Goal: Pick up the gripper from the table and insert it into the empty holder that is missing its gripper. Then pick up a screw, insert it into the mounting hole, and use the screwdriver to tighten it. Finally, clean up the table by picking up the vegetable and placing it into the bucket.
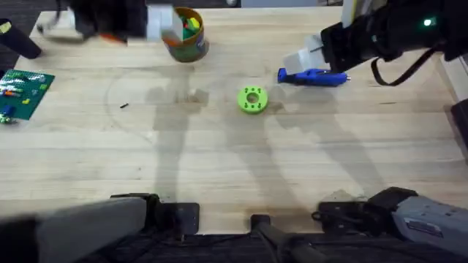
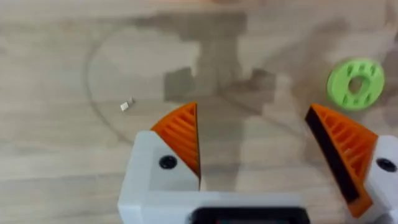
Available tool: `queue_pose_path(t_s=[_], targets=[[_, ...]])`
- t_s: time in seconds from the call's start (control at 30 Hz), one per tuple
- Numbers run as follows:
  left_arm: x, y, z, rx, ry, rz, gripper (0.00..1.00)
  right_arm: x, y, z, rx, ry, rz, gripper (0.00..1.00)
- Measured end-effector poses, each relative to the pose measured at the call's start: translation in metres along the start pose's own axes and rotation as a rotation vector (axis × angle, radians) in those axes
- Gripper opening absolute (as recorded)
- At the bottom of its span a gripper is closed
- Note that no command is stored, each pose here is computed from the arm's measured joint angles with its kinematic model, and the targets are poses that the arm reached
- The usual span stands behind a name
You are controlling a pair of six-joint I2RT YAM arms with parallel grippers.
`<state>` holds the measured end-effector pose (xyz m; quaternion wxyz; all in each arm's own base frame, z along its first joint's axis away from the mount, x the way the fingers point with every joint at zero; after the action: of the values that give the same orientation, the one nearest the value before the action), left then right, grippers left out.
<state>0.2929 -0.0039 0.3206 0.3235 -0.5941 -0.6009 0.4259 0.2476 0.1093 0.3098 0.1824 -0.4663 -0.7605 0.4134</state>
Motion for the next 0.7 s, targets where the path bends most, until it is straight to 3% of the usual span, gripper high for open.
queue_pose_path(t_s=[0.17,0.33,0.7], targets=[[0.006,0.015,0.051,0.064,-0.007,0.008,0.986,0.000,0.000,0.000,0.001,0.000,0.000,0.990],[0.009,0.019,0.076,0.061,-0.009,0.019,0.986,0.000,0.000,0.000,0.001,0.000,0.000,0.990],[0.008,0.019,0.074,0.047,-0.008,0.032,0.986,0.000,0.000,0.000,0.000,0.000,0.000,0.990]])
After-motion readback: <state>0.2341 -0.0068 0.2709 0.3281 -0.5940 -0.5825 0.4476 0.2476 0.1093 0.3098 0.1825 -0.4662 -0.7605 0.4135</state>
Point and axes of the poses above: each hand's point on the last joint's axis, 136 mm out from that joint toward the fingers, its own y axis out along the fingers, its own x axis along the line the jaws close on, z = x × y, the point moved 10 cm from there along -y, back along the fingers, and after that the axes turned 8 degrees about -y, right-handed, at the moved point
